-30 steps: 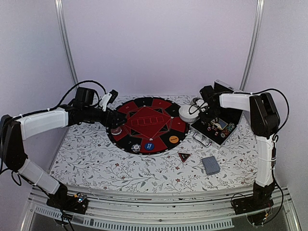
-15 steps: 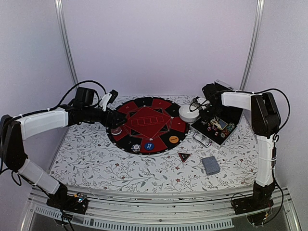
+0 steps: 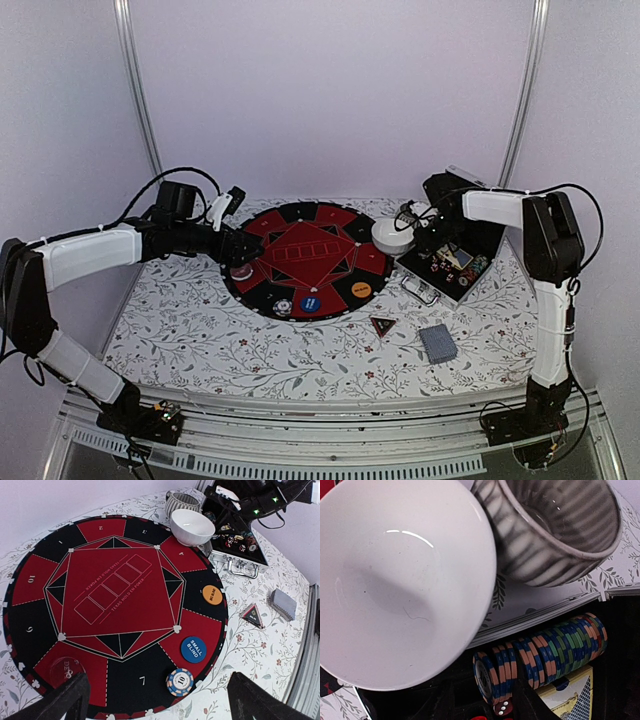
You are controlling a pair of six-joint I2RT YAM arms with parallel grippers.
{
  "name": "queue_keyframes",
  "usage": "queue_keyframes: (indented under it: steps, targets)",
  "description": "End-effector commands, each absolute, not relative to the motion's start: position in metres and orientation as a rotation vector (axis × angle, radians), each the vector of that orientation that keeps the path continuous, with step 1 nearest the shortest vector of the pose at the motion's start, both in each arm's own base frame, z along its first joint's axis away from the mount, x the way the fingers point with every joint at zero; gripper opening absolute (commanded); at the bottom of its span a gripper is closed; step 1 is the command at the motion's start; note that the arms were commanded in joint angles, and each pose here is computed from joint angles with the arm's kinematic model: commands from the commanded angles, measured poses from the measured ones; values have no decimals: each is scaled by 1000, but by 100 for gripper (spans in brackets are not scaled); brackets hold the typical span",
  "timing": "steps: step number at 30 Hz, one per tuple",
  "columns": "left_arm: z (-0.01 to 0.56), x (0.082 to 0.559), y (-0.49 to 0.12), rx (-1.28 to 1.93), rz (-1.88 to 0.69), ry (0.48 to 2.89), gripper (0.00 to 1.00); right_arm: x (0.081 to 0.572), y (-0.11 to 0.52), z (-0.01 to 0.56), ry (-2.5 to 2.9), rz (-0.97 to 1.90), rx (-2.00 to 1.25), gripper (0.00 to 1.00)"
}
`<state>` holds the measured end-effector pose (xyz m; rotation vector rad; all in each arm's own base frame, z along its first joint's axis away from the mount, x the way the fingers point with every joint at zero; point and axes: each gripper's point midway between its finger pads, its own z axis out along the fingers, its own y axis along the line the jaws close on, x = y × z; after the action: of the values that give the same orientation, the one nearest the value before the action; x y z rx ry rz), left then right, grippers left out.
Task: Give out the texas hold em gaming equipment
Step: Pick up the pile of poker chips from the chip case.
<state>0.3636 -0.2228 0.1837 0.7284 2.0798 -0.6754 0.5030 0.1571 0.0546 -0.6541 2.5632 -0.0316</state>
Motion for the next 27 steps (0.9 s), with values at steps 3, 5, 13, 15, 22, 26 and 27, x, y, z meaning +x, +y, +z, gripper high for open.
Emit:
queue_keyframes:
  steps: [3,5,13,15,22,26,27]
  targets:
    - [188,368,-221,711,-686,2083,98,494,171,55,2562,99,-689,39]
    - [188,368,-221,712,-688,2084,98,498,163,59,2556,36,-659,38]
    - [188,368,-221,713,-693,2083,98,509,138,62,2551,-166,-582,38]
    - [188,368,-222,713,-696,2084,98,509,139,60,2555,-160,-596,38]
    - [186,368,-222,710,-700,2090,98,505,146,70,2541,-108,-599,38]
    - [186,368,-222,710,-704,2091,98,505,158,91,2493,-24,-607,42]
    - [186,368,-222,711,-706,2090,98,505,158,95,2486,-15,-605,44]
